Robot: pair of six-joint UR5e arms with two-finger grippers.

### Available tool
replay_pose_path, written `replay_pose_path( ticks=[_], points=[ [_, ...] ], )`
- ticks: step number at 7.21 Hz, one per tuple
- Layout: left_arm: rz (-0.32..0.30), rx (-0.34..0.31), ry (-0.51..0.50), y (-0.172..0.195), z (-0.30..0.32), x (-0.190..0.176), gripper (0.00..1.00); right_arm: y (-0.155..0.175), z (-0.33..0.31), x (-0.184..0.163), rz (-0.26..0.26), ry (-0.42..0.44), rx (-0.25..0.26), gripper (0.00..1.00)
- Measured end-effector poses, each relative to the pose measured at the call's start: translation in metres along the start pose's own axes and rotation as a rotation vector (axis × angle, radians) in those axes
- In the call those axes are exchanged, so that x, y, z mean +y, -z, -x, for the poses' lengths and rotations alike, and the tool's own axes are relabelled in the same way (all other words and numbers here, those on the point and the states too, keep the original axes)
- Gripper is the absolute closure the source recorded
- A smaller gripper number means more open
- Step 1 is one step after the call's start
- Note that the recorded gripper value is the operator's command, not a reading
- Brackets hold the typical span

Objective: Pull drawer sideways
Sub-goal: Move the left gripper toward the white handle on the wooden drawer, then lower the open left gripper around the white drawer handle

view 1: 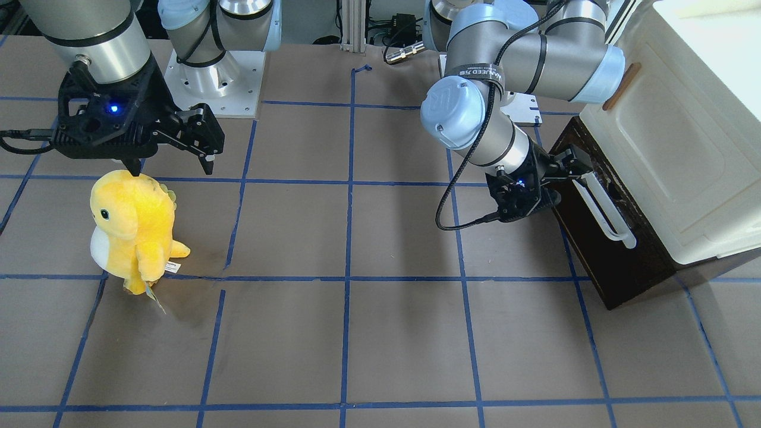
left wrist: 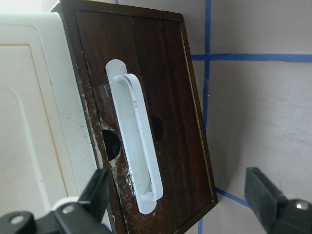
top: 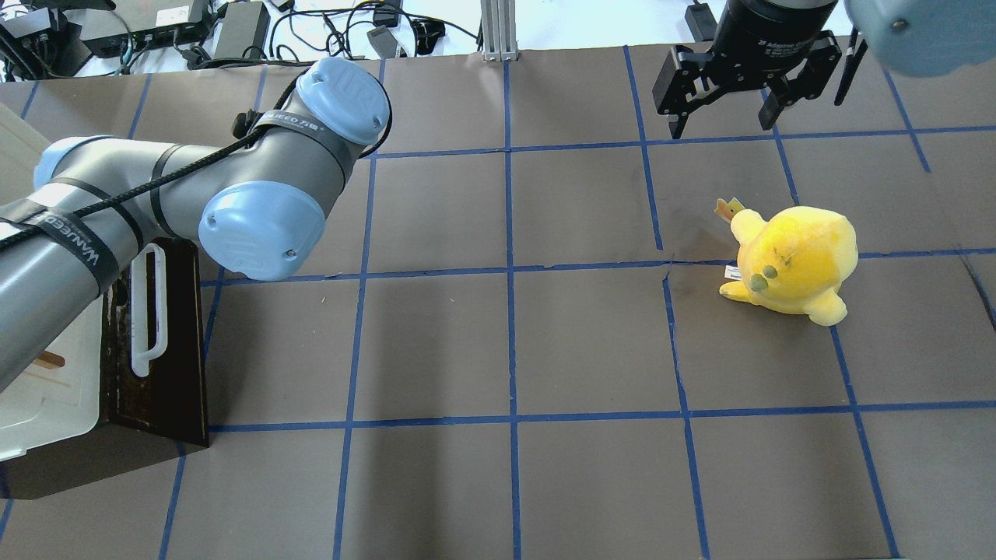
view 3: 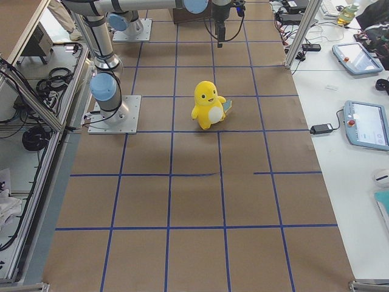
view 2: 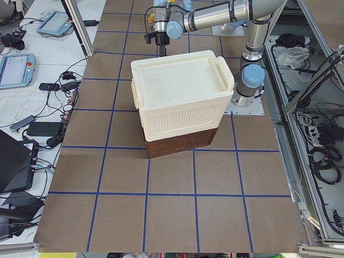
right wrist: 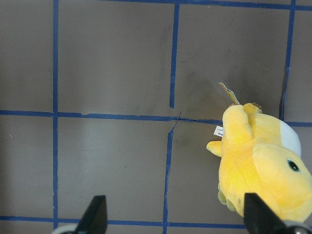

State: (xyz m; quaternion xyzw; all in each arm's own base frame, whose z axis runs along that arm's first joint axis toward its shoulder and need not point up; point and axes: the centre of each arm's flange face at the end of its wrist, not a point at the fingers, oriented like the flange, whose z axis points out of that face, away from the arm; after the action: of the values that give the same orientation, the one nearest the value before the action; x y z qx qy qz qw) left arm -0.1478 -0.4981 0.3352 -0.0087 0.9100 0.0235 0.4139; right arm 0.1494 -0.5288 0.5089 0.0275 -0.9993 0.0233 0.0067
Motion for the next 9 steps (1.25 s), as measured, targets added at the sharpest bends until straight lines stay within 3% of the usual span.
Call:
replay_pose_path(
  ticks=[4,6,9],
  points=[
    [-0.004,-0.075,-0.018,-0.009,0.001,-0.005,0.0,0.0,0.0,0.0,0.0,0.0,0.0,0.0],
    [0.004,-0.184,-0.058,-0.028,-0.006,-0.008,0.0,0.0,0.0,0.0,0.0,0.0,0.0,0.0],
    [0.074,-0.25,-0.105,-0.075,-0.019,-0.011,0.05,0.0,0.0,0.0,0.0,0.001,0.0,0.0]
  ],
)
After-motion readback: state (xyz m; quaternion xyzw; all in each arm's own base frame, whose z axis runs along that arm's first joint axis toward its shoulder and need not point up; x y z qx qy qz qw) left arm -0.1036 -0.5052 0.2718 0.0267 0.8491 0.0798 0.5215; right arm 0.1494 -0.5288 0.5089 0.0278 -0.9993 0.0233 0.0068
